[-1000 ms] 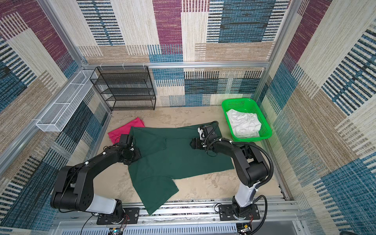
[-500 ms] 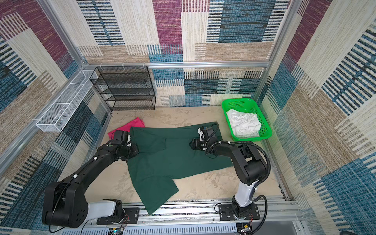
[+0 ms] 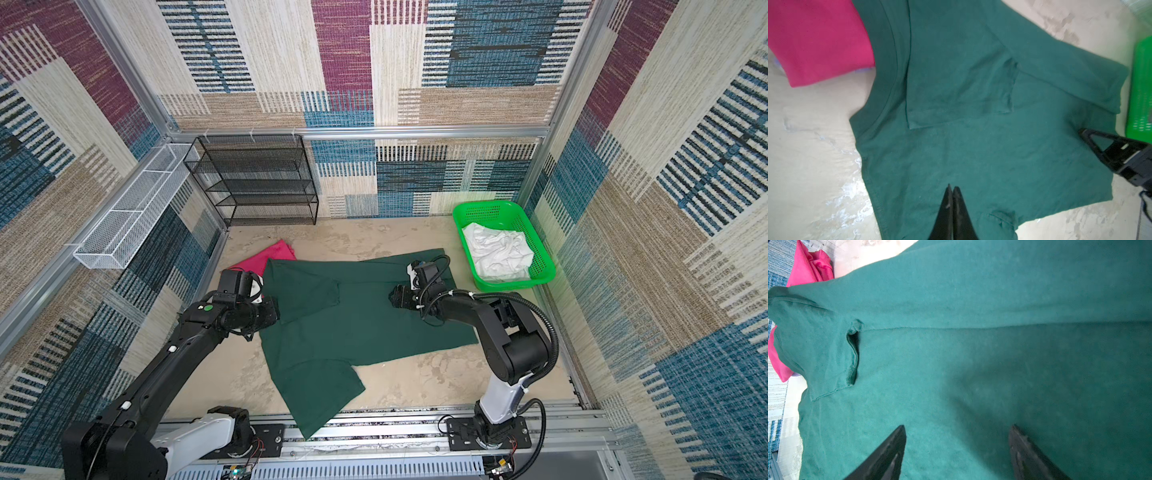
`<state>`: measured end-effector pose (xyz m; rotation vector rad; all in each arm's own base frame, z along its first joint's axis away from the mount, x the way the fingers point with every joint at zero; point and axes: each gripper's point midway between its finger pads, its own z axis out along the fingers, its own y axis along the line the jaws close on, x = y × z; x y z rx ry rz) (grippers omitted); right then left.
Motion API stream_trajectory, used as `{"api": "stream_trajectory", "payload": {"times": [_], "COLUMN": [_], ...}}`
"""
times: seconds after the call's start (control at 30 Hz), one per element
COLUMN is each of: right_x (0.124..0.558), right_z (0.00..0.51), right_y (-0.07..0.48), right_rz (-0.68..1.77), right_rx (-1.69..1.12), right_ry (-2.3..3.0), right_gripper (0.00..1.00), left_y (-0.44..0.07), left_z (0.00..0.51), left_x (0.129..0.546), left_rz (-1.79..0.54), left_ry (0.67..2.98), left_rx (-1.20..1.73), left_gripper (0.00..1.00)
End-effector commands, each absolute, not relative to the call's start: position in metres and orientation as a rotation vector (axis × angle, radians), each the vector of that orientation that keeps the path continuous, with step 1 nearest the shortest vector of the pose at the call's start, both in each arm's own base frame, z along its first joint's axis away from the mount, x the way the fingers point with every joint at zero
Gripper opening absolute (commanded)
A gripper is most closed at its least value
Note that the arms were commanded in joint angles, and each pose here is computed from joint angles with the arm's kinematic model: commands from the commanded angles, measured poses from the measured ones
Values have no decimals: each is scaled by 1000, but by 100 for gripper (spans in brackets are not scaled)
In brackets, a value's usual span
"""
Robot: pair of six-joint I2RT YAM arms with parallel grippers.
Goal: Fold and stack the t-shirts
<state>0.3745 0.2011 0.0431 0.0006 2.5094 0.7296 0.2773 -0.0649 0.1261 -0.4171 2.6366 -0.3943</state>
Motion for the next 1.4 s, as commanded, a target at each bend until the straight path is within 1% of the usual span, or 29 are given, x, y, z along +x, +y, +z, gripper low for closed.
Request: {"api": "stream_trajectory", "payload": {"times": [0.0,0.17,0.33,0.6,0.8,0.87,0.97,1.1,1.17,1.3,1.37], "right_x": [358,345,339,342,340,340,340,342,342,341,340], "right_z": [30,32,29,34,32,32,32,30,30,29,28], "right_y": [193,184,183,185,185,185,185,187,188,188,188], "right_rz": [698,664,666,673,673,680,679,683,689,692,695], "right_rx": [54,62,66,52,48,49,48,43,39,39,38], "right_ry": [2604,2615,2622,2616,2622,2622,2621,2625,2626,2626,2627], "right_gripper": [79,80,80,80,81,81,81,81,81,81,81], "left_y": [-61,-47,-44,-36,-39,-41,-43,-43,-43,-42,-41], "left_z": [101,76,54,30,23,21,21,22,24,27,29], "left_x": [284,313,330,326,332,333,332,328,325,320,319], "left_rz": [-343,-208,-138,-67,-94,-108,-117,-124,-126,-121,-121], "left_ry": [2672,2652,2724,2774,2783,2793,2796,2795,2797,2800,2796], "left_rx": [-429,-463,-447,-460,-464,-463,-464,-466,-467,-468,-470], "left_gripper": [34,33,34,34,33,30,23,19,19,23,22]}}
